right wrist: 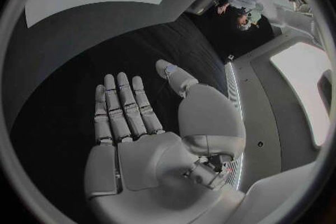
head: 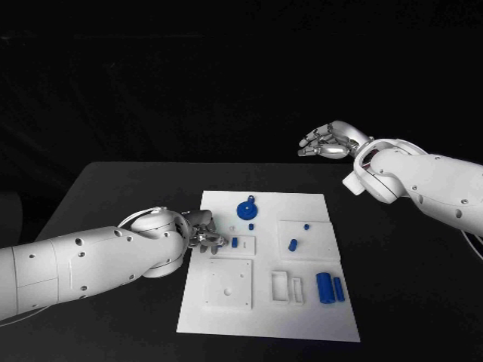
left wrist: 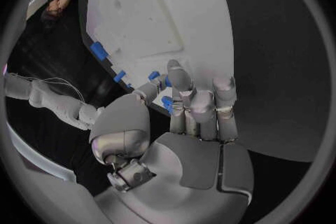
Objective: Assemble the parts on the task board
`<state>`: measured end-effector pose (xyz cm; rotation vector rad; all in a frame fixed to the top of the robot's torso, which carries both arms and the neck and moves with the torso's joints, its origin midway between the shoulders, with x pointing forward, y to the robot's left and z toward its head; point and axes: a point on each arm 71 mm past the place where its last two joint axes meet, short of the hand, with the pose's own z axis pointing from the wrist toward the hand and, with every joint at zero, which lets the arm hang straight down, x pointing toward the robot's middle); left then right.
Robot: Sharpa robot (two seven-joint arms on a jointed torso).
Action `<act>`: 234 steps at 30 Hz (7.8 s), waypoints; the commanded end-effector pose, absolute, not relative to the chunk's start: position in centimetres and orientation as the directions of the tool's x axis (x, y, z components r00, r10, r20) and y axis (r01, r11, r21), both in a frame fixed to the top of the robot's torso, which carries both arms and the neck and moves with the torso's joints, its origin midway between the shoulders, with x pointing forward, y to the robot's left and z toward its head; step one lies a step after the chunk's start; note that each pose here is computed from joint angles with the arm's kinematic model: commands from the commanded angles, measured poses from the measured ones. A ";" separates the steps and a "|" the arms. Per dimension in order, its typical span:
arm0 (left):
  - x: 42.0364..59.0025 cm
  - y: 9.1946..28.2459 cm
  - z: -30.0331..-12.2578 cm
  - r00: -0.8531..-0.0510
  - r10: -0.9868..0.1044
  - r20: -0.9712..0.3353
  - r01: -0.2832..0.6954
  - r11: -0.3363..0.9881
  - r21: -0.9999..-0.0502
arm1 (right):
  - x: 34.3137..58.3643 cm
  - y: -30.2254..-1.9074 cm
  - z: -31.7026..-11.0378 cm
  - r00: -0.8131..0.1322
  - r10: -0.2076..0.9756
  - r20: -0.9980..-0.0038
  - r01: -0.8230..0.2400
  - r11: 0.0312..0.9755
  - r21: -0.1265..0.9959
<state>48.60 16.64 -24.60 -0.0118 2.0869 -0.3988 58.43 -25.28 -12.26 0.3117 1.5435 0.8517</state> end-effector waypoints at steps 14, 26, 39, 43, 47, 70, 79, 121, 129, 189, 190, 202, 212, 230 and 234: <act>48.8 17.1 -24.8 -0.516 -0.191 -0.835 0.133 0.945 -0.298 | 58.4 -25.2 -12.3 -0.193 0.642 -0.742 -0.291 0.685 0.668; 49.2 17.2 -24.2 -0.499 -0.211 -0.840 0.127 0.942 -0.311 | 58.4 -25.3 -12.3 -0.192 0.642 -0.742 -0.290 0.686 0.668; 50.0 17.6 -22.7 -0.462 -0.277 -0.842 0.107 0.926 -0.363 | 58.4 -25.3 -12.3 -0.191 0.642 -0.743 -0.289 0.686 0.668; 50.3 17.9 -22.3 -0.456 -0.309 -0.835 0.090 0.917 -0.388 | 58.4 -25.4 -12.3 -0.190 0.642 -0.743 -0.289 0.686 0.667; 50.8 18.5 -21.8 -0.444 -0.366 -0.818 0.058 0.899 -0.435 | 58.4 -25.4 -12.3 -0.189 0.643 -0.743 -0.289 0.686 0.667; 50.9 13.3 -19.1 -0.248 -0.388 -0.888 0.545 0.702 -0.459 | 58.4 -25.6 -12.4 -0.183 0.651 -0.737 -0.282 0.683 0.673; 51.0 11.1 -19.8 -0.206 -0.212 -0.955 0.630 0.718 -0.295 | 58.4 -25.4 -12.4 -0.186 0.651 -0.736 -0.283 0.682 0.674; 52.2 9.0 -22.3 -0.199 0.008 -0.980 0.648 0.751 -0.126 | 58.2 -24.6 -12.4 -0.201 0.650 -0.733 -0.294 0.674 0.678; 52.1 8.7 -22.7 -0.211 0.020 -0.977 0.656 0.744 -0.126 | 58.2 -24.5 -12.4 -0.203 0.650 -0.732 -0.295 0.673 0.679; 52.3 9.0 -23.0 -0.184 -0.020 -0.983 0.643 0.754 -0.136 | 58.2 -24.2 -12.4 -0.209 0.649 -0.731 -0.301 0.669 0.680; 52.2 9.0 -23.0 -0.184 -0.026 -0.983 0.642 0.754 -0.140 | 58.2 -24.2 -12.4 -0.209 0.649 -0.731 -0.301 0.669 0.680; 52.0 9.7 -22.6 -0.178 -0.081 -0.981 0.627 0.759 -0.177 | 58.2 -24.2 -12.4 -0.208 0.649 -0.732 -0.300 0.669 0.679; 51.9 11.7 -21.6 -0.220 -0.137 -0.966 0.581 0.777 -0.242 | 58.2 -24.5 -12.4 -0.206 0.649 -0.732 -0.297 0.671 0.679; 51.8 14.4 -21.6 -0.278 -0.139 -0.950 0.529 0.804 -0.273 | 58.2 -24.7 -12.4 -0.204 0.650 -0.732 -0.295 0.673 0.679; 52.0 14.8 -21.7 -0.283 -0.132 -0.950 0.520 0.811 -0.268 | 58.2 -24.7 -12.4 -0.204 0.650 -0.732 -0.295 0.673 0.679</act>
